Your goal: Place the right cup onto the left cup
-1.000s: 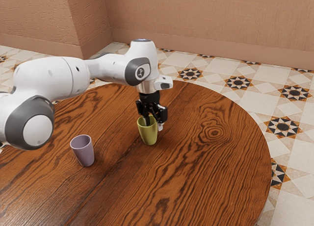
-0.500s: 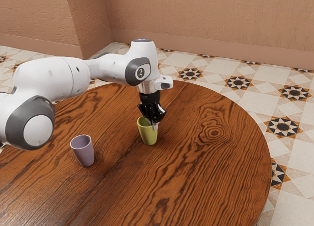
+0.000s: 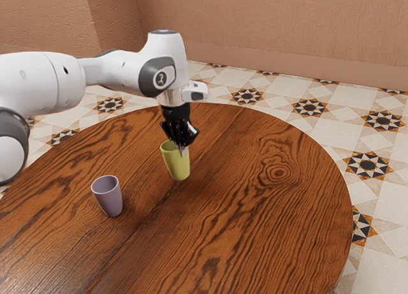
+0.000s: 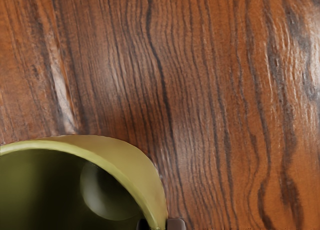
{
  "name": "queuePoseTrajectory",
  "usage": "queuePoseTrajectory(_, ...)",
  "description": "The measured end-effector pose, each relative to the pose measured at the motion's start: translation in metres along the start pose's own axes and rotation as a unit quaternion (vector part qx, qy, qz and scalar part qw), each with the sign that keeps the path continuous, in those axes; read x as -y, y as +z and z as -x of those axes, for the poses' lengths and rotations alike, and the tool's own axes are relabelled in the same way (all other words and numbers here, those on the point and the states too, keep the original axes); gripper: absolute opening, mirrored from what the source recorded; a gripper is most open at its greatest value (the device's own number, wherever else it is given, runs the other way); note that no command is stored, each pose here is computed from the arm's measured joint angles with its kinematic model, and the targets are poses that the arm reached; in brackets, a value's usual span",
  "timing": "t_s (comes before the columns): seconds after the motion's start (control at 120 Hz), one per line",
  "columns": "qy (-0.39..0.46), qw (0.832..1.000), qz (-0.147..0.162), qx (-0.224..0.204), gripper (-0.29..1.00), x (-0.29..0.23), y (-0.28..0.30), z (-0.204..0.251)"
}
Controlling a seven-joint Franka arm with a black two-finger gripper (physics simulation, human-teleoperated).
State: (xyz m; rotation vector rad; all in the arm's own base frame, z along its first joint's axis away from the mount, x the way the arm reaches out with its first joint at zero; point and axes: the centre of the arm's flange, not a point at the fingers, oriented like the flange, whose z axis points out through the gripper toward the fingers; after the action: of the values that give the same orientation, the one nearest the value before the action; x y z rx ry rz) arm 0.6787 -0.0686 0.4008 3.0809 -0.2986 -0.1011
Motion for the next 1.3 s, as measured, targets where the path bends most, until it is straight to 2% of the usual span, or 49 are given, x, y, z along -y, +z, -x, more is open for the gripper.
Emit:
queuePoseTrajectory(0.508,-0.037,0.998,-0.044,-0.031,-0.08,0.017,-0.079,0.098)
queuePoseTrajectory(0.85,-0.090,0.995,-0.050,-0.016,-0.08,0.049,-0.078,0.163)
queuePoseTrajectory(1.0,-0.122,0.991,-0.049,-0.009,-0.08,0.078,-0.072,0.172)
queuePoseTrajectory(1.3,-0.144,0.989,-0.046,0.002,-0.08,0.093,-0.059,0.174)
